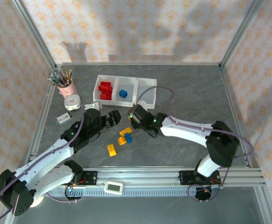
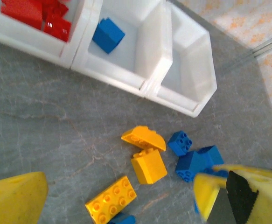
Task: Sort the legos into containers by color
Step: Place the lego in the container.
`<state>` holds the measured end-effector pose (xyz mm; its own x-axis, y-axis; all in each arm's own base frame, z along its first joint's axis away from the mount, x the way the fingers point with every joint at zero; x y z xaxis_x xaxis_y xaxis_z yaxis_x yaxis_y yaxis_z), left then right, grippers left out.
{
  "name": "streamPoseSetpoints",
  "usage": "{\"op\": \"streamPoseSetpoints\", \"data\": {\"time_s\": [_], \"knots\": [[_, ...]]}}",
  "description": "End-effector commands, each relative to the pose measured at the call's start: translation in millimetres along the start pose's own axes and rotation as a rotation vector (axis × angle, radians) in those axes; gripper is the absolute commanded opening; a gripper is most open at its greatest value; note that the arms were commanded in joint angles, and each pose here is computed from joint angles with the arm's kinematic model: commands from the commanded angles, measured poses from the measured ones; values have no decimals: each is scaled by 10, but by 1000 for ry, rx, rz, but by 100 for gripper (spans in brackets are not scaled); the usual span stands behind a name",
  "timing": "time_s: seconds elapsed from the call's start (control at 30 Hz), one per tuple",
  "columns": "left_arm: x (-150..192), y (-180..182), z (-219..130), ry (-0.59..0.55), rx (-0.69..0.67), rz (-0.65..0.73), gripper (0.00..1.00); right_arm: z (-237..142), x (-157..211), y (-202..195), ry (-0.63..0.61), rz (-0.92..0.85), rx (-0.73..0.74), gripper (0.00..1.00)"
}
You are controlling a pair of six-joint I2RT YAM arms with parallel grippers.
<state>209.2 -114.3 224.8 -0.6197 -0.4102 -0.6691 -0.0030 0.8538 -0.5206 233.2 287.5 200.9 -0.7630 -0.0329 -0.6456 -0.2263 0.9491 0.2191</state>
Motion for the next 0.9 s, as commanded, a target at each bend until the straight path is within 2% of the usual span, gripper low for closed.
{"op": "streamPoseSetpoints", "data": {"time_s": [0.0, 0.2, 0.4, 0.43, 0.53, 0.67, 0.87], "knots": [[-196, 17, -66, -66, -64, 24, 99, 174, -396, 39, -112, -2, 43, 28], [-390, 162, -54, -108, -81, -37, 99, 591, -1032, 127, -202, 9, 76, 29], [-504, 185, -19, -131, -97, -37, 99, 1168, -1413, 27, -230, 20, 147, 29], [-521, 176, -13, -132, -97, -35, 99, 1248, -1441, 17, -223, 21, 151, 30], [-537, 162, 31, -129, -91, -34, 99, 1434, -1539, 26, -223, 1, 155, 42], [-565, 140, 70, -123, -89, -32, 99, 1454, -1682, 79, -225, -20, 161, 53], [-546, 124, 62, -108, -64, -34, 99, 1039, -1676, 100, -222, -10, 69, 60]]}}
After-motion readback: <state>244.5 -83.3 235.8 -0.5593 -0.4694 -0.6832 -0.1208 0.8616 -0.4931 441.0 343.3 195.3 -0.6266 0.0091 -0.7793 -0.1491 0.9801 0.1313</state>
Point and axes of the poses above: each hand's point on the last joint's axis, 136 mm out from that joint toward the fingers, its own z axis out along the fingers, its own y axis along the line the jaws close on, x = y × z, the point moved 9 cm from there along -z, back along the fingers, and after that the axes turned 3 degrees about z, right-handed, at the moved point
